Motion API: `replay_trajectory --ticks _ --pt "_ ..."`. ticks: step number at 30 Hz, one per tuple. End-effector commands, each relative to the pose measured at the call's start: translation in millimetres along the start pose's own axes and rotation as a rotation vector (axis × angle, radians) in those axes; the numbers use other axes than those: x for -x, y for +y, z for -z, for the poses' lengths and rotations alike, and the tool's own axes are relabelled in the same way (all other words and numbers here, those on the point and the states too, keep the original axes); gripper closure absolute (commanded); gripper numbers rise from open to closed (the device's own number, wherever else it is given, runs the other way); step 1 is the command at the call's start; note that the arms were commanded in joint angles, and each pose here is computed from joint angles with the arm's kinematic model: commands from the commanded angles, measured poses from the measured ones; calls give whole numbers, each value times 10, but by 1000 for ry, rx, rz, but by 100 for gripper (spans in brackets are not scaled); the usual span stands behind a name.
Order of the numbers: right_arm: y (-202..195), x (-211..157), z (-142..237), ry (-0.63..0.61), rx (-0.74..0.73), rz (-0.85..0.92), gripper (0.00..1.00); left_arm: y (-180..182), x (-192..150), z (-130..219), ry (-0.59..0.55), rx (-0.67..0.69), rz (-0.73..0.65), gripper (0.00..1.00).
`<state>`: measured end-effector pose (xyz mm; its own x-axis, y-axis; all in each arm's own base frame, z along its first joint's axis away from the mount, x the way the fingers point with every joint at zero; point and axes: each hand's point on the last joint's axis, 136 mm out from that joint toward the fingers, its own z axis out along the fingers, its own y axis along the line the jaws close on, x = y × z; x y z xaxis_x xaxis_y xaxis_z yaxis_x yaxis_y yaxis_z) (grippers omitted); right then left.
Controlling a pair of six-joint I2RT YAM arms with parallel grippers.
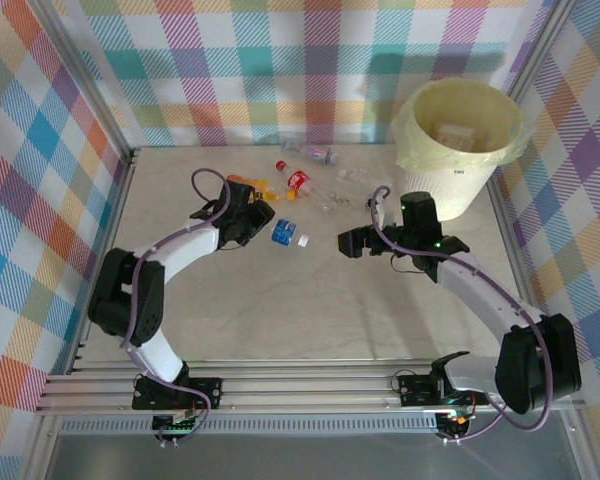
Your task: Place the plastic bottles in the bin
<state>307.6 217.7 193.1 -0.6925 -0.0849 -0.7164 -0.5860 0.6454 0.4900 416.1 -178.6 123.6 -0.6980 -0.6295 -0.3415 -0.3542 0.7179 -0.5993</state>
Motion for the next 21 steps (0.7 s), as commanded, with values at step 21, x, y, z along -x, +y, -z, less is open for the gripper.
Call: replay_trajectory --ticks 21 --pt "490 227 -452 111 233 -80 0 -1837 -720 934 144 -657 -550 48"
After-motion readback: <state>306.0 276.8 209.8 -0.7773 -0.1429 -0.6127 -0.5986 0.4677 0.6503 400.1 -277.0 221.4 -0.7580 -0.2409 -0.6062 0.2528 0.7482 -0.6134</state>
